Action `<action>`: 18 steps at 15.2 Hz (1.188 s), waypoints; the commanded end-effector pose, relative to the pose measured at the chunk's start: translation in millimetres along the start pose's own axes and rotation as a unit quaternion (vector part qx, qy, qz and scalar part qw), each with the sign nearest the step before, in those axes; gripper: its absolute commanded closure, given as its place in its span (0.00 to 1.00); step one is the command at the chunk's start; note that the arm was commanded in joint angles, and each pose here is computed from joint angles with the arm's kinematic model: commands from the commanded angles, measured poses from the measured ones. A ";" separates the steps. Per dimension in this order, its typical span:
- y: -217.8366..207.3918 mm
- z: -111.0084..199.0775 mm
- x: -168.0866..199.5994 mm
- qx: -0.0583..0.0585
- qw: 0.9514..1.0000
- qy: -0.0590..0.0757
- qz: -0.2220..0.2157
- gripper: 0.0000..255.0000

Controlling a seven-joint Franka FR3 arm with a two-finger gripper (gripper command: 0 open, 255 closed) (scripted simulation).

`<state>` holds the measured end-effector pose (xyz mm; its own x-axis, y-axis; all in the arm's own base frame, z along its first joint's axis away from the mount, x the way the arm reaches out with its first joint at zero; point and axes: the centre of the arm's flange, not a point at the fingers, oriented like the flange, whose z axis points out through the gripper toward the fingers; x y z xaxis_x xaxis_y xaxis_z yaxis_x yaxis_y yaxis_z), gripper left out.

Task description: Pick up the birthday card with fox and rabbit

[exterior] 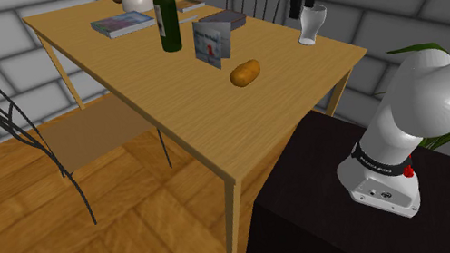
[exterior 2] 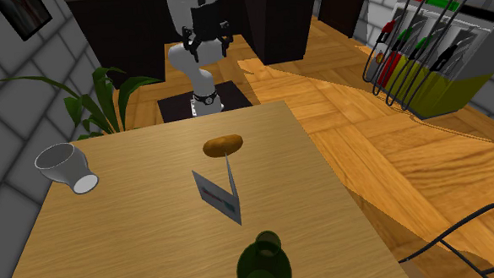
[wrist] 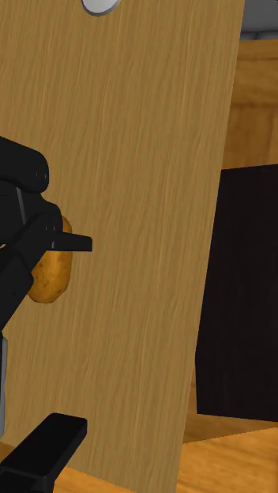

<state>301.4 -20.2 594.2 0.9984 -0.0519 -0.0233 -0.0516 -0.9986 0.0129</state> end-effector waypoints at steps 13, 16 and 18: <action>35.5 40.3 148.3 0.001 1.000 0.002 -0.004 0.00; 44.2 50.2 185.5 0.001 1.000 0.003 -0.005 0.00; 49.9 56.8 210.3 0.001 1.000 0.003 -0.006 0.00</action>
<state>495.7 -77.3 535.4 0.9990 -0.0416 -0.0169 -0.0414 -0.9991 0.0108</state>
